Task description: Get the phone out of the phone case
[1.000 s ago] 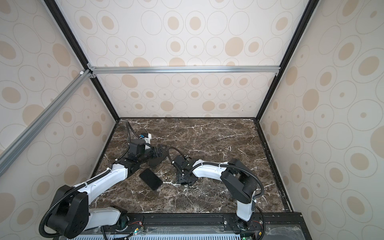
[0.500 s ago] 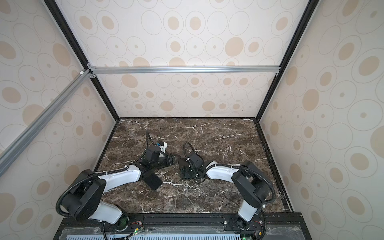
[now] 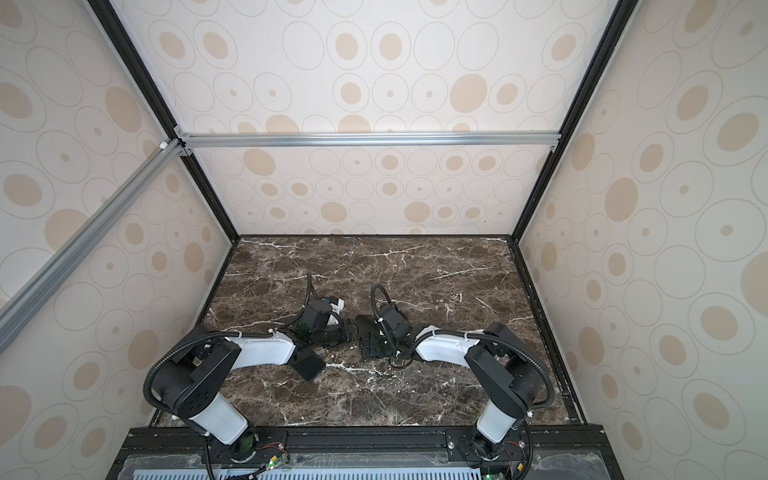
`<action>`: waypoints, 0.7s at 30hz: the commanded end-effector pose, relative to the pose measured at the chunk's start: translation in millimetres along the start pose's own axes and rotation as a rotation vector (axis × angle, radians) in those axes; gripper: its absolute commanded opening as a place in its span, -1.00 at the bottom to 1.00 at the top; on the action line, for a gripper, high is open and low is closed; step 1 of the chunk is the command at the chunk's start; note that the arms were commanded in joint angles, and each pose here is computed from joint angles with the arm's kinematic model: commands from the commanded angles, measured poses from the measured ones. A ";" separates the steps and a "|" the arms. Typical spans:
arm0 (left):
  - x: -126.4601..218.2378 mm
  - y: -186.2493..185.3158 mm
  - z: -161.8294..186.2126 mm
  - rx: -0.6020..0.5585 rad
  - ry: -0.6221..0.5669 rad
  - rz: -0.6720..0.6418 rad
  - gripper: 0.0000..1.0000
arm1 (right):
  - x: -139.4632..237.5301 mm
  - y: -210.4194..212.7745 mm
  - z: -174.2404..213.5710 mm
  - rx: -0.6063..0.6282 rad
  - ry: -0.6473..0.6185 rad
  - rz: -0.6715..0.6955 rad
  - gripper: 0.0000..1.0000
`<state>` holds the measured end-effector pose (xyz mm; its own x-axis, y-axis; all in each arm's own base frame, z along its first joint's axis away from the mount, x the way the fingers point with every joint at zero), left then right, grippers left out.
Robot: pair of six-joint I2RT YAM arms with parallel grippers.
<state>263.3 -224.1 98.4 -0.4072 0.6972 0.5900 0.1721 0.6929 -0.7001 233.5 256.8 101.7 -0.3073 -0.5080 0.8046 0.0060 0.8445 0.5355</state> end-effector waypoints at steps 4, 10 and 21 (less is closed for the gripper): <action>-9.5 -5.9 4.9 0.044 0.004 0.076 -0.19 | -7.7 -17.6 8.4 -0.022 0.052 0.082 0.32; -12.8 -3.4 5.4 0.048 0.002 0.076 -0.39 | -6.9 -16.4 7.5 -0.017 0.055 0.085 0.32; -15.5 -11.2 -3.0 0.015 -0.017 0.099 -0.81 | 1.7 -9.9 1.8 0.010 0.029 0.064 0.39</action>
<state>265.2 -232.6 85.7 -0.3963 0.7372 0.5473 0.1331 0.6359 -0.7602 236.8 256.3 102.6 -0.2965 -0.5077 0.8089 0.0126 0.8448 0.5349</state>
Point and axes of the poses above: each gripper's point midway between its finger pads, its own x axis back along the fingers, its own y axis along the line the jaws close on, z = x × y, the point moved 8 cm from there along x, back along the fingers, and after that the axes turned 9 degrees about -x, right-handed, at the moved point
